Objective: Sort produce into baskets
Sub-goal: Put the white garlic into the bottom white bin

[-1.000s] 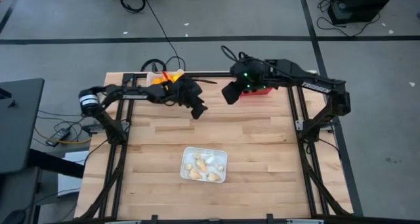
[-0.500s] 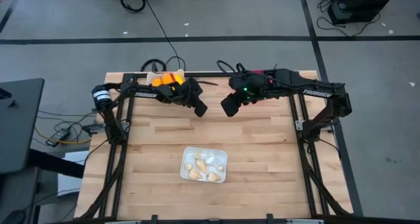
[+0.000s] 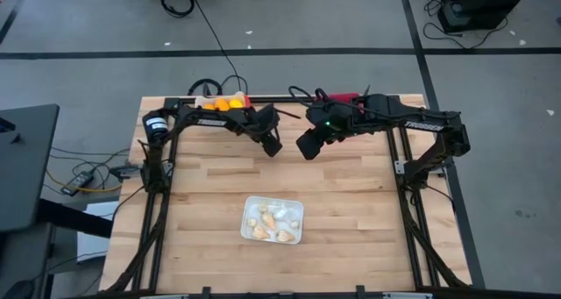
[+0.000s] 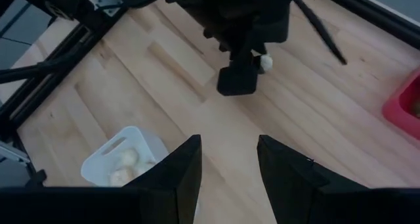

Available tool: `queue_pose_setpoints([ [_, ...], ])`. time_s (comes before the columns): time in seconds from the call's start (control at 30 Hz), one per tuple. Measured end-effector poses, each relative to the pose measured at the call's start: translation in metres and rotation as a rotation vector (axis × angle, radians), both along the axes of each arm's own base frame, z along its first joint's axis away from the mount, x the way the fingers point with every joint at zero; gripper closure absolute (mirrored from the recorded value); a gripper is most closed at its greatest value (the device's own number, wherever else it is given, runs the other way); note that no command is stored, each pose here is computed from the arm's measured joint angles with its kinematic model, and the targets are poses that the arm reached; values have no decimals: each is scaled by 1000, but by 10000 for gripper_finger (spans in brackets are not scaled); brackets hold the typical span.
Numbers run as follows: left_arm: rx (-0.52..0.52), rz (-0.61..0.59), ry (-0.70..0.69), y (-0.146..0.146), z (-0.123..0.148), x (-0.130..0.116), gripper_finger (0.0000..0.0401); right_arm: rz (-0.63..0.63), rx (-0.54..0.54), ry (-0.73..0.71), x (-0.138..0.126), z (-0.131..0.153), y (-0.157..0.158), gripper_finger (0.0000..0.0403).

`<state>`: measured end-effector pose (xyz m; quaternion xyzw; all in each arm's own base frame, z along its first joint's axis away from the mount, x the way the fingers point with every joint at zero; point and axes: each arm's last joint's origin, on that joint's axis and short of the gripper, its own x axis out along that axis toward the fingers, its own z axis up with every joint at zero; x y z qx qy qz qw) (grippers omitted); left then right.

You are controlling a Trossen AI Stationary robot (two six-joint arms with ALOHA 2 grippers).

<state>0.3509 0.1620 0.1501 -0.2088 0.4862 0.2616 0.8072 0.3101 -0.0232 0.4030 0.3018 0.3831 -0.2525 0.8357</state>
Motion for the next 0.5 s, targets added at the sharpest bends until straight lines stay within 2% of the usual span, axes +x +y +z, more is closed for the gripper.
queue_pose_setpoints([
  [0.13,-15,-1,29,-1,-1,-2,233,-1,-1,3,0,0,0,243],
  [0.3,-27,-6,47,-6,1,-3,323,7,-6,2,0,0,0,245],
  [0.43,-2,-25,-28,-17,22,0,386,27,-20,5,0,0,3,252],
  [0.5,13,-23,-87,-22,37,1,394,44,-27,7,0,0,6,256],
])
